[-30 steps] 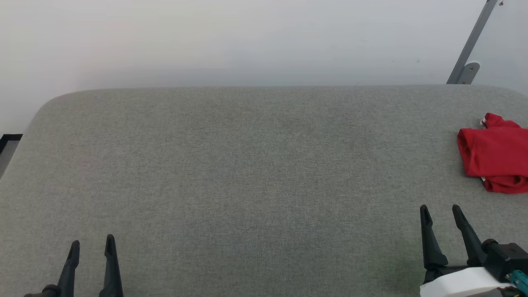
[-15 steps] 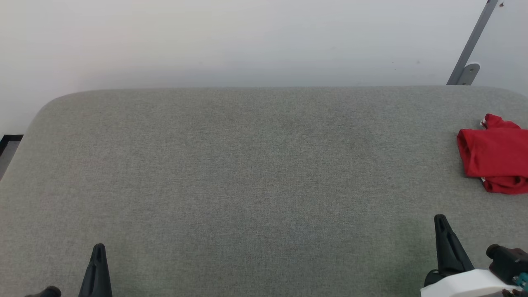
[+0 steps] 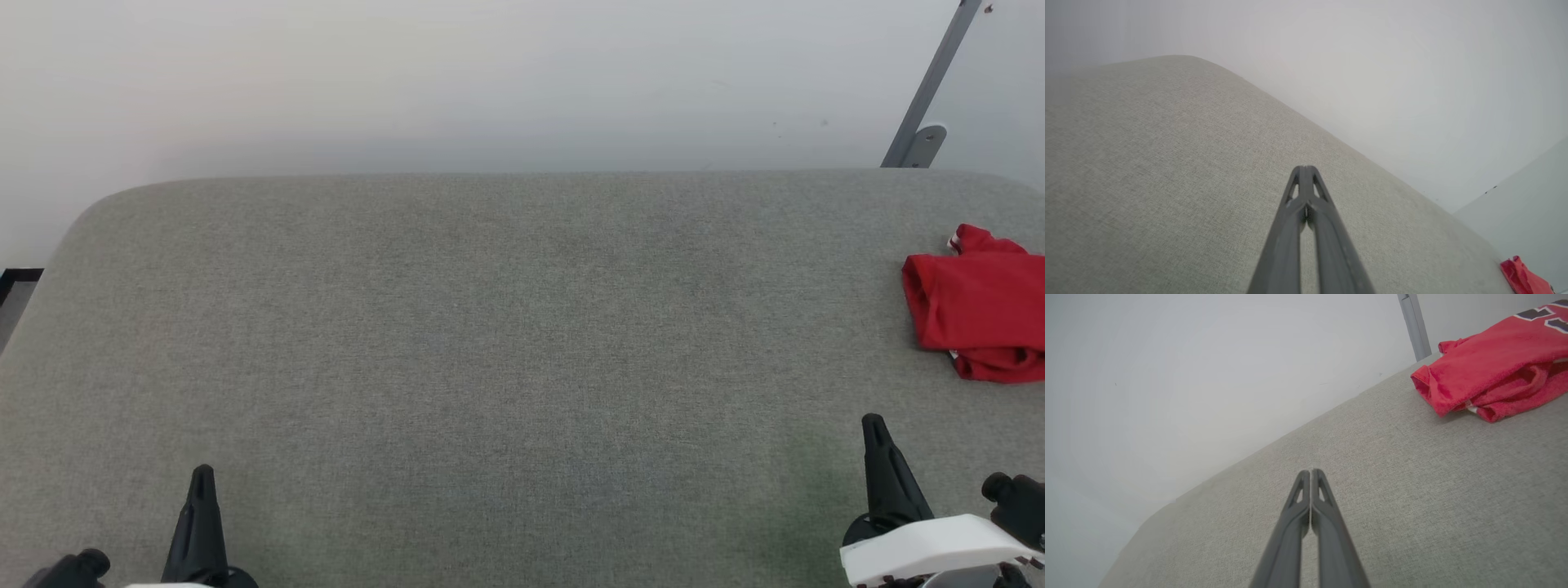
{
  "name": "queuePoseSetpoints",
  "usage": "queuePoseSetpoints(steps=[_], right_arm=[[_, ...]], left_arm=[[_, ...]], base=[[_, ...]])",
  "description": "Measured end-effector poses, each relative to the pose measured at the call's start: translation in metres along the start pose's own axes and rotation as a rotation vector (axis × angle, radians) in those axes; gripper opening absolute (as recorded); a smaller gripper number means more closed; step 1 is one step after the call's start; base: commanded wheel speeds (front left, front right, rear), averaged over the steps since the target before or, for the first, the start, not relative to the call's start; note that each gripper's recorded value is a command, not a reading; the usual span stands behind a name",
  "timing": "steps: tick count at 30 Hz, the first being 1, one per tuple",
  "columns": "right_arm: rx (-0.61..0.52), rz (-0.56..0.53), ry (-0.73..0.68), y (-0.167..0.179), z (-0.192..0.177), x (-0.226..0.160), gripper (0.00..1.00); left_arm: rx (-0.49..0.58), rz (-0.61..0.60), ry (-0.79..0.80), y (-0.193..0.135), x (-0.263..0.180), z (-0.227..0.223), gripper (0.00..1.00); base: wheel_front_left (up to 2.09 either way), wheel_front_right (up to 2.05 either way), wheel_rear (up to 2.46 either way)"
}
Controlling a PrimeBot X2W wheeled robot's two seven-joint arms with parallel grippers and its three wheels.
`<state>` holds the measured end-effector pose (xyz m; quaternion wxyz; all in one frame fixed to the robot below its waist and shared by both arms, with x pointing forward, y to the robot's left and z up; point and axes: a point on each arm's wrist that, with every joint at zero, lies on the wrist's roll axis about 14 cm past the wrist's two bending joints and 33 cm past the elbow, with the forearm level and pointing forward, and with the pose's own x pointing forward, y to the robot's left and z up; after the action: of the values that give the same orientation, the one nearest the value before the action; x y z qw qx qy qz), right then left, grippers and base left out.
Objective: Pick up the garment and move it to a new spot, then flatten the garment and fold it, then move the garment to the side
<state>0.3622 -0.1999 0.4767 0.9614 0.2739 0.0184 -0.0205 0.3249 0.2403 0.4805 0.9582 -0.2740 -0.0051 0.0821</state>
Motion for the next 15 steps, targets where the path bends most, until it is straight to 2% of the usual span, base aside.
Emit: queuePoseSetpoints(steps=[15], right_arm=[[0.226,-0.024,0.009,-0.001,0.002,0.005,0.00]], left_arm=[[-0.229,0.006,0.018,-0.006,0.013,-0.002,0.00]], base=[[0.00,0.00,0.00]])
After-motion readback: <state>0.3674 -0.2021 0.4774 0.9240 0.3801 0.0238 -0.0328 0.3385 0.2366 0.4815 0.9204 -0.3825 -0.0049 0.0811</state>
